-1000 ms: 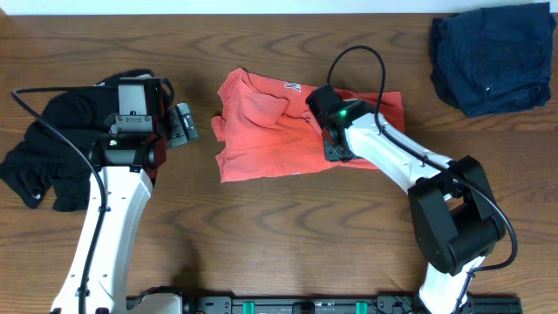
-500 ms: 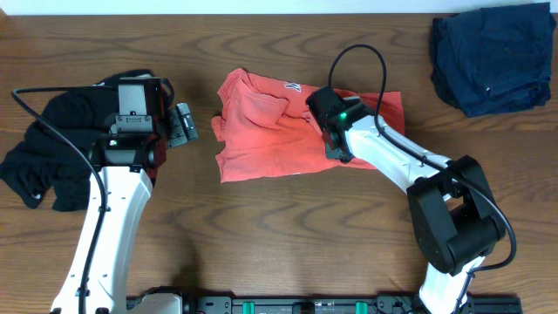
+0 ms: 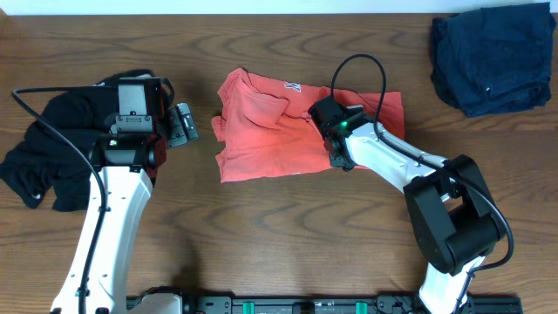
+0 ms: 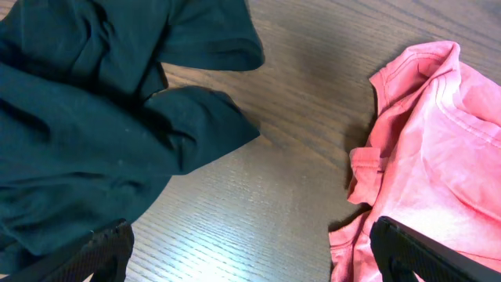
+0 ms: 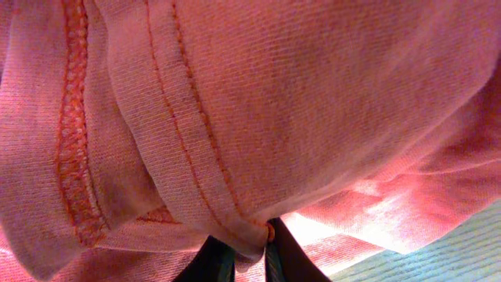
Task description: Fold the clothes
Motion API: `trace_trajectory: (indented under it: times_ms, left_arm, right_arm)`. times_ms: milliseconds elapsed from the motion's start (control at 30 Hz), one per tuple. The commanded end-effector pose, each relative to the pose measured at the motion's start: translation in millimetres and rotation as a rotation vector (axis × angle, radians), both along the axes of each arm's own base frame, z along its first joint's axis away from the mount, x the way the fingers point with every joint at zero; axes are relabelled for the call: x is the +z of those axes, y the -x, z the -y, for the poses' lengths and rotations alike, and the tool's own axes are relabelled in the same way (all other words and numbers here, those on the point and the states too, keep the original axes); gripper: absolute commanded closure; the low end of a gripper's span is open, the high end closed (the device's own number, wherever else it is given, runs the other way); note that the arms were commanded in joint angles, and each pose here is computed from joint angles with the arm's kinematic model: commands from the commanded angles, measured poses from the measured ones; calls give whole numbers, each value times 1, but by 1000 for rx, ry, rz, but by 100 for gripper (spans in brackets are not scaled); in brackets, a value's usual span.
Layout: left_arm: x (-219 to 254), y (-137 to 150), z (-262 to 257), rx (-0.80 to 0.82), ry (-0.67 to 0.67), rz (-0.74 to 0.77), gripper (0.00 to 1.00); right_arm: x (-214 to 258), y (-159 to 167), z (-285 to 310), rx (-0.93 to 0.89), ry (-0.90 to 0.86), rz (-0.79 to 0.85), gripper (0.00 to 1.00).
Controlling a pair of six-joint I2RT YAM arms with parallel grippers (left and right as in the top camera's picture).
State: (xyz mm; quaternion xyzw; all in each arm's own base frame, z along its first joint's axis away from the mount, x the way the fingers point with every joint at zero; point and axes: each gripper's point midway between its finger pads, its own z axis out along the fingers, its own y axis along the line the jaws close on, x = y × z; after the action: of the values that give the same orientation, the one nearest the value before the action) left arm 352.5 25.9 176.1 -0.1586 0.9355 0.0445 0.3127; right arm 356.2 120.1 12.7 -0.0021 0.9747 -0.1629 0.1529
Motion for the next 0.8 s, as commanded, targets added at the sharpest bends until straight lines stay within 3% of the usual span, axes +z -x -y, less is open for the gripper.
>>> trace_trajectory:
  times_ms: [0,67,400,533,767]
  left_arm:
    - [-1,-1,-3,-6,-16,-7,2]
    - [-1,-1,-3,-6,-16,-7,2]
    - [-1,-1,-3,-6,-16,-7,2]
    - [-1,-1,-3,-5,-16,-6,2]
    - [-1,-1,-3,-5,-16,-6,2]
  right_arm:
    - [16,-11,3,-11,4,53,92]
    - [20,-12,1,-4,-3,62,99]
    - [73,-5,-32,131,-211,87,99]
    - [84,11,-56,184,-348,39,99]
    - [75,48,-67,230,-338,-95,99]
